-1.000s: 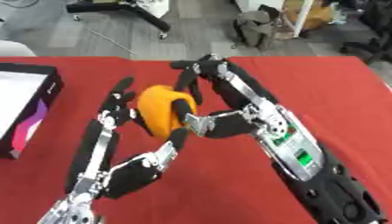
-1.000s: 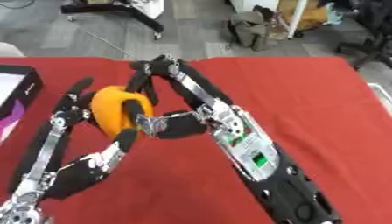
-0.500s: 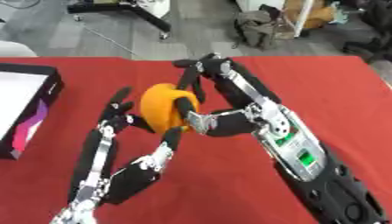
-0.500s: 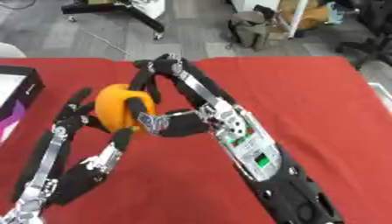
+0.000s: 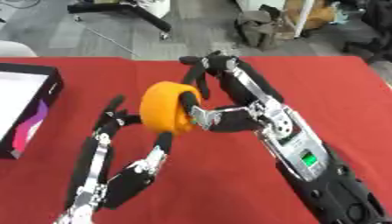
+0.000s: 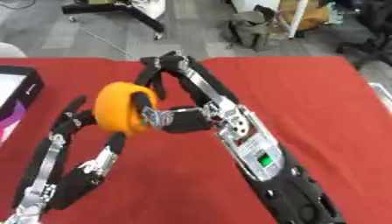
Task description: Pick up the objects with one hand, pass them to the other hand, and then place them into the box on the other side of the table.
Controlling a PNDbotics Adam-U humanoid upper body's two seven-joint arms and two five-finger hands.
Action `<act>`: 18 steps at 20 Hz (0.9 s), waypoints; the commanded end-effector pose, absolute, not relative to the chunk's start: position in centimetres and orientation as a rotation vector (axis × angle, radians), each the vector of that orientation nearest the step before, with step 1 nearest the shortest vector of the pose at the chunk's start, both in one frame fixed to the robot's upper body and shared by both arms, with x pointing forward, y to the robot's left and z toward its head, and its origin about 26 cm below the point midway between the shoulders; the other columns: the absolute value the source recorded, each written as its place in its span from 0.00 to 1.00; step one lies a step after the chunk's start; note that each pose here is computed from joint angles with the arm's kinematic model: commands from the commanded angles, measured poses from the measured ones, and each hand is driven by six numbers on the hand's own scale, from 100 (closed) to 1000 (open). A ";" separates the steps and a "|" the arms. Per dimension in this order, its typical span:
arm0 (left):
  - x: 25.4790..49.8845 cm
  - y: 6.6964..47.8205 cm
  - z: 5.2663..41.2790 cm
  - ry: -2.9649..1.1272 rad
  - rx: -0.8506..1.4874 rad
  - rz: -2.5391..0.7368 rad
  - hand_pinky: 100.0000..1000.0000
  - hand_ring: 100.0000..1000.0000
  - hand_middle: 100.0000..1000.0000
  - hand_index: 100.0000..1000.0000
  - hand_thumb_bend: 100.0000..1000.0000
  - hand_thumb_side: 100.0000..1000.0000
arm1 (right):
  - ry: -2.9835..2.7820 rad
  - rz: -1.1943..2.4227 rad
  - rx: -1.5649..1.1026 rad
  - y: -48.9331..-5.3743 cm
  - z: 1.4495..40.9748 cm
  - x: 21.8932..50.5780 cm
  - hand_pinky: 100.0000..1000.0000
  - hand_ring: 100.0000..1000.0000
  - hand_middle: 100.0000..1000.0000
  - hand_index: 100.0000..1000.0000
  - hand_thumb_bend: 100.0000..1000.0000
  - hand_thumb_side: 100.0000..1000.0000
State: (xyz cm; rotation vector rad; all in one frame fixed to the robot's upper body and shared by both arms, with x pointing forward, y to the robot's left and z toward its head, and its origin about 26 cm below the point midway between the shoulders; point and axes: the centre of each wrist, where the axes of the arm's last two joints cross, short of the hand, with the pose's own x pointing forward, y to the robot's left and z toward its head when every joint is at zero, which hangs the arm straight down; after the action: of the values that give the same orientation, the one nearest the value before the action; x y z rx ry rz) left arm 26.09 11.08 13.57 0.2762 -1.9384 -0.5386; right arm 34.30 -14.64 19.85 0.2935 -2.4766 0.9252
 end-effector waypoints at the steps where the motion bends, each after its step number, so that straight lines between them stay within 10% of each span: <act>1: 26.3 10.9 13.6 -1.949 0.293 -0.509 1.00 0.95 1.00 0.71 0.36 0.60 | -2.514 0.910 0.285 -14.7 20.9 34.1 0.90 0.46 0.15 0.33 0.00 0.01; 18: 26.3 10.2 14.7 -2.030 0.223 -0.479 1.00 0.97 1.00 0.76 0.39 0.56 | -2.475 0.953 0.319 -14.4 20.1 34.1 0.91 0.46 0.15 0.33 0.00 0.02</act>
State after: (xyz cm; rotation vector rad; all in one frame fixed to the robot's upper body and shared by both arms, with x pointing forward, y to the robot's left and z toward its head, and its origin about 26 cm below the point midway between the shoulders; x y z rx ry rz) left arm 26.54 10.25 13.66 0.2463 -1.9849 -0.4880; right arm 34.19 -14.49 19.46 0.3096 -2.4552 0.9412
